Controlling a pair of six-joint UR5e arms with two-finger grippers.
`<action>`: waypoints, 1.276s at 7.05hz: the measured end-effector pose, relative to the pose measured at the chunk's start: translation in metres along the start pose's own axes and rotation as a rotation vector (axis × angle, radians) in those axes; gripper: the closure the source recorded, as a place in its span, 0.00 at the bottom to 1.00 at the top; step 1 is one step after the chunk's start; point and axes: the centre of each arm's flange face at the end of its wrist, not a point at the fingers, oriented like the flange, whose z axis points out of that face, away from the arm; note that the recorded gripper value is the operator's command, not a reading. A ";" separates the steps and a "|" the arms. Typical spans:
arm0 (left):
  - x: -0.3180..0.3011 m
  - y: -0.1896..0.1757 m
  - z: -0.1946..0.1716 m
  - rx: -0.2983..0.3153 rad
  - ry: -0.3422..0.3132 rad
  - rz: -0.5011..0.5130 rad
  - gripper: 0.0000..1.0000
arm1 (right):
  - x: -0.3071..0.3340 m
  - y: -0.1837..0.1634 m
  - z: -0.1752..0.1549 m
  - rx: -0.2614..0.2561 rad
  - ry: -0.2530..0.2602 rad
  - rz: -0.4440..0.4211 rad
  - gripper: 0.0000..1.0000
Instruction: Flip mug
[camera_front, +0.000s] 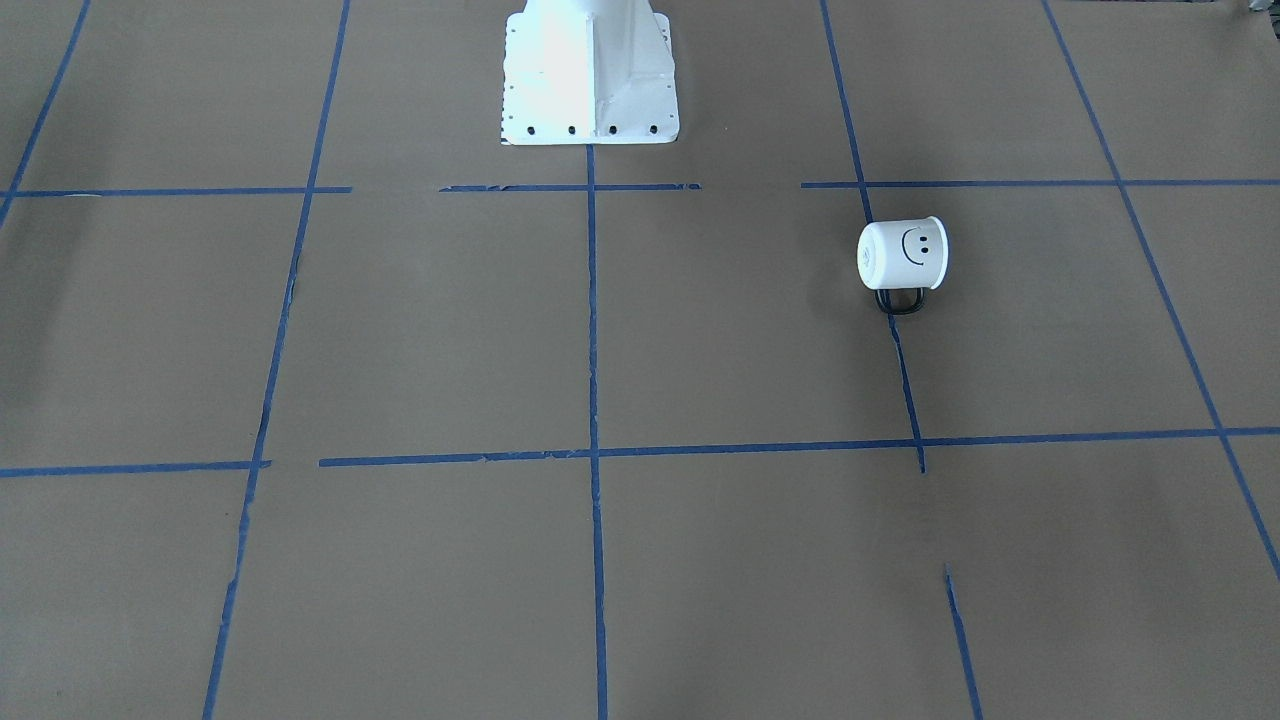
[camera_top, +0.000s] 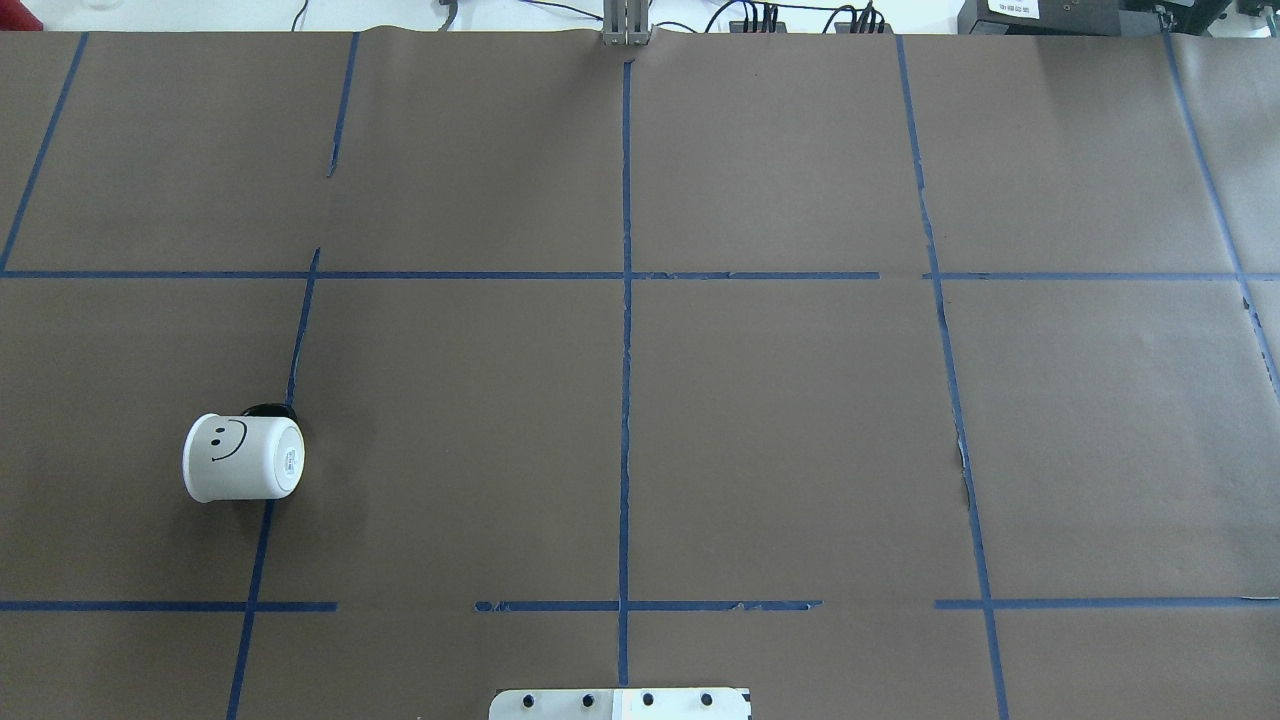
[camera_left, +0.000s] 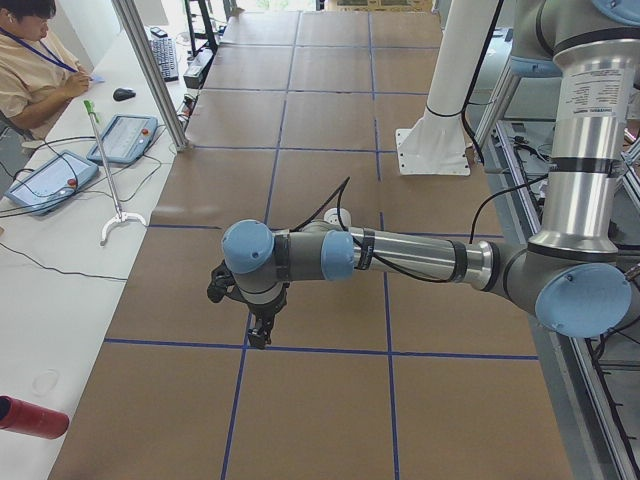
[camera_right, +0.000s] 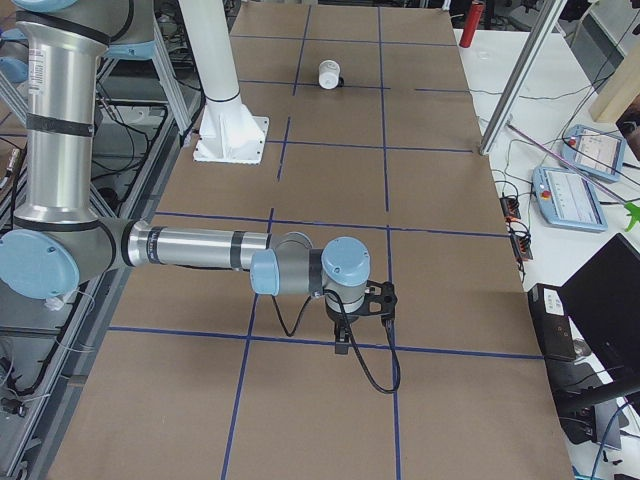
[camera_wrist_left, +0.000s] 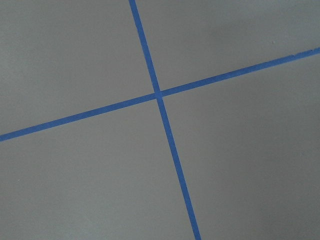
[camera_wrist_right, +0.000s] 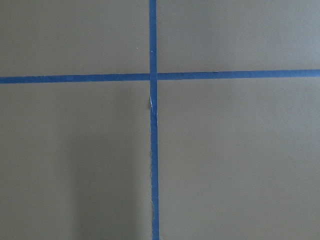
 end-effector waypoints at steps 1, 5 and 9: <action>-0.002 0.001 -0.006 0.008 -0.004 -0.006 0.00 | 0.000 0.000 0.000 0.000 0.000 0.000 0.00; 0.002 -0.025 -0.042 -0.008 -0.265 0.070 0.00 | 0.000 0.000 0.000 0.000 0.000 0.000 0.00; -0.019 -0.039 -0.026 0.005 -0.264 -0.122 0.00 | 0.000 0.000 0.000 0.000 0.000 0.000 0.00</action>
